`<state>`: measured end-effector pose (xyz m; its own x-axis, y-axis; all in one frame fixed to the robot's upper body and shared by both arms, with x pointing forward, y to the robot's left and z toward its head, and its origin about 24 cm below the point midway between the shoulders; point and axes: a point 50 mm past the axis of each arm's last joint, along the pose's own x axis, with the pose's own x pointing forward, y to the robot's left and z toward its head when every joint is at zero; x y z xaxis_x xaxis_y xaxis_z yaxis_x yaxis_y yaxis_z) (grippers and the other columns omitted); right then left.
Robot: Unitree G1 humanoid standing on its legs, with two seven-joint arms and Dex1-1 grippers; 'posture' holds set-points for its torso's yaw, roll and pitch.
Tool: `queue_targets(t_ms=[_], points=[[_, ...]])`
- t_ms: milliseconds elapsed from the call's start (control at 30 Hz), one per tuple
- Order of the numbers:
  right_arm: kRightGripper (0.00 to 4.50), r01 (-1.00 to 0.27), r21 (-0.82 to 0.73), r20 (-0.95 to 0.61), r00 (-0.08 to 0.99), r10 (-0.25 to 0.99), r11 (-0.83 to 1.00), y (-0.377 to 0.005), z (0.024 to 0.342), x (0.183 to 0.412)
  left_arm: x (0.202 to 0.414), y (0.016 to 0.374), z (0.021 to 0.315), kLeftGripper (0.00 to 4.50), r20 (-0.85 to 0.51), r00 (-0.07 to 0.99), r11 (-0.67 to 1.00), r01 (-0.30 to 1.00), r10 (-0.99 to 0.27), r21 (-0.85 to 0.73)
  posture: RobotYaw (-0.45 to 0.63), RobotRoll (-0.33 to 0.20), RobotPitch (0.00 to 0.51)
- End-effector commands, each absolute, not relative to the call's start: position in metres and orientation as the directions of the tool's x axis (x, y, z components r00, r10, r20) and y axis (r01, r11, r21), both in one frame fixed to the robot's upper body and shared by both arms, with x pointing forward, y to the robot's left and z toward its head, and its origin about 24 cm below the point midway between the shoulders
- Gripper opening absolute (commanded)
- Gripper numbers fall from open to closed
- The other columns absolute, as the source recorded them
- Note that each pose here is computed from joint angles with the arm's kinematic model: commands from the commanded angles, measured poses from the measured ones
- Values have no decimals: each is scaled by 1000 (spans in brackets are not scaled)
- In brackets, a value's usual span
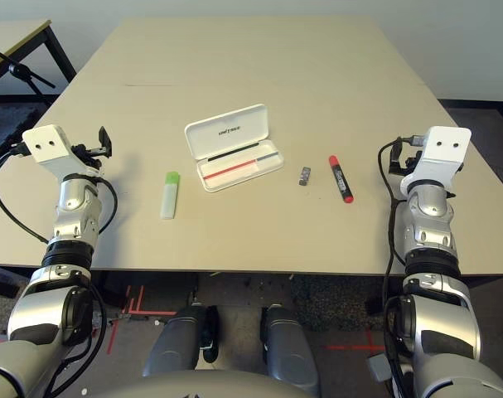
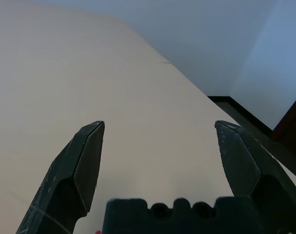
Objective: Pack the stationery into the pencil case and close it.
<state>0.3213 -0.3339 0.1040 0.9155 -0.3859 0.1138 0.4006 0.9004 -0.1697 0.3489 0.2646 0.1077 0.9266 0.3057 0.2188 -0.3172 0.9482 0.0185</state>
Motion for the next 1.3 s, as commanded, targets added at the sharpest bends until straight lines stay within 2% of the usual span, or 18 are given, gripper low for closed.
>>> queue_targets(t_ms=[33, 233, 400, 533, 667, 733, 833, 967, 1033, 1167, 1300], points=[[4500, 413, -159, 128, 909, -396, 897, -337, 106, 318, 350, 261, 108, 4470, 215, 930, 951, -310, 299, 20, 91, 0, 89], [4500, 398, -158, 136, 915, -379, 904, -334, 109, 320, 348, 263, 108, 4470, 217, 926, 948, -319, 309, 13, 104, 0, 83], [4500, 300, -173, 148, 950, -276, 938, -331, 116, 321, 345, 266, 112, 4470, 219, 943, 964, -263, 251, 25, 131, 0, 88], [4500, 170, -207, 143, 979, -142, 963, -328, 122, 319, 345, 264, 121, 4470, 217, 972, 989, -114, 92, 89, 137, 0, 94], [4500, -108, -260, 145, 978, 150, 960, -316, 137, 313, 342, 243, 133, 4470, 150, 954, 954, 227, -258, 198, 132, 0, 100], [4500, -179, -267, 135, 966, 221, 947, -311, 140, 311, 340, 238, 136, 4470, 117, 930, 924, 322, -350, 207, 135, 0, 104], [4500, -340, -299, 78, 923, 377, 892, -304, 145, 303, 333, 214, 144, 4470, 28, 809, 795, 569, -587, 211, 148, 0, 113], [4500, -498, -309, 15, 849, 528, 810, -295, 148, 295, 324, 190, 151, 4470, -74, 644, 621, 757, -761, 200, 155, 0, 118], [4500, -552, -299, -6, 817, 577, 778, -293, 149, 292, 321, 182, 152, 4470, -104, 590, 566, 801, -801, 194, 157, 0, 118], [4500, -679, -277, -56, 718, 693, 680, -284, 153, 286, 313, 154, 151, 4470, -202, 409, 381, 910, -890, 165, 161, 0, 114], [4500, -797, -217, -127, 595, 794, 563, -277, 154, 276, 316, 129, 143, 4470, -295, 325, 283, 942, -898, 179, 152, 0, 110]])
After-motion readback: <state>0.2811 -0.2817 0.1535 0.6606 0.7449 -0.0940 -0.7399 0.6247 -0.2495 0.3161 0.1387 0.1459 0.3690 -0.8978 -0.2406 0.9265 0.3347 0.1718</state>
